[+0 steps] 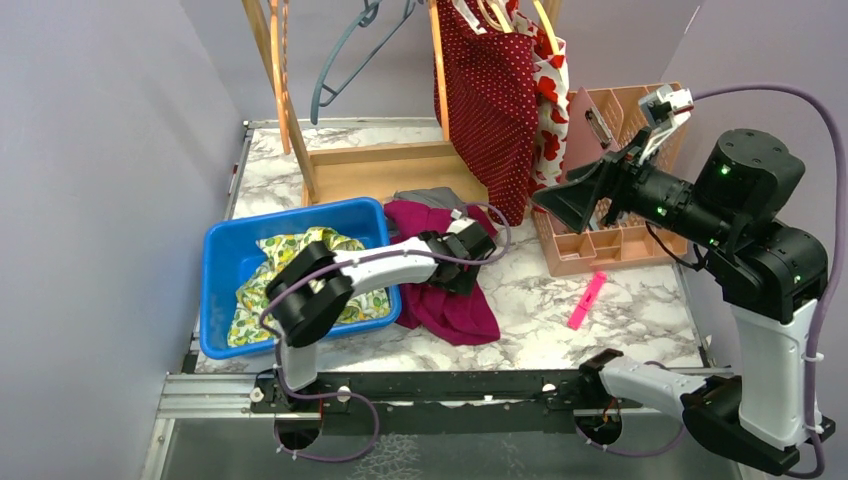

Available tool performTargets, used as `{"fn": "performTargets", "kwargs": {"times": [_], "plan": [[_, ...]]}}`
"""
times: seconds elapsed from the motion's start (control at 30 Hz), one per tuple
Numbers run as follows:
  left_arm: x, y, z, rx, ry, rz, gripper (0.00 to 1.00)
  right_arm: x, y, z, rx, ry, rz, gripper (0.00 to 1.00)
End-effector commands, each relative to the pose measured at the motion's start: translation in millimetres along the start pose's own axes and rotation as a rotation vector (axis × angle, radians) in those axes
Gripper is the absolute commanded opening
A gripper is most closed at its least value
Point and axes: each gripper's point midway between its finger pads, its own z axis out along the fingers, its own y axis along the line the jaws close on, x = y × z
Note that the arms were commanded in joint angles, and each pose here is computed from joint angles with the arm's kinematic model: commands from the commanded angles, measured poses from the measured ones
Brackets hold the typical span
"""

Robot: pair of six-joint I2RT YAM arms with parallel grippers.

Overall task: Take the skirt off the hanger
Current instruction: Pick up the skirt from the center of the board.

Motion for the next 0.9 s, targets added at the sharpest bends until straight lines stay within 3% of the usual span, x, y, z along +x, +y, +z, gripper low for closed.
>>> {"fn": "performTargets", "kwargs": {"times": [0.0, 0.03, 0.07, 0.1, 0.17, 0.2, 0.47, 0.7, 0.87], "plan": [[-13, -6, 29, -0.04, -0.019, 0.096, 0.97, 9, -3, -17, 0.046, 0.015, 0.012, 0.92], [-11, -6, 33, -0.05, -0.012, 0.109, 0.93, 10, -3, -18, 0.048, 0.018, 0.012, 0.92], [-11, -6, 36, -0.055, -0.016, 0.115, 0.81, 10, -3, -21, 0.049, 0.017, 0.011, 0.92], [-10, -5, 38, -0.06, -0.012, 0.124, 0.64, 12, -3, -22, 0.05, 0.018, 0.011, 0.92], [-13, -6, 31, -0.046, -0.02, 0.119, 0.18, 13, -3, -23, 0.047, 0.021, 0.009, 0.92], [-16, -6, 23, -0.036, -0.03, 0.098, 0.01, 14, -3, -22, 0.044, 0.022, 0.005, 0.92], [-63, -2, -119, 0.159, -0.207, -0.142, 0.0, 16, -1, -9, -0.008, 0.036, -0.043, 0.92], [-102, 79, -207, 0.022, -0.38, -0.277, 0.0, 20, -5, 11, -0.029, 0.049, -0.039, 0.92], [-115, 147, -222, -0.096, -0.466, -0.449, 0.0, 17, -12, 22, -0.002, 0.051, -0.005, 0.92]]}}
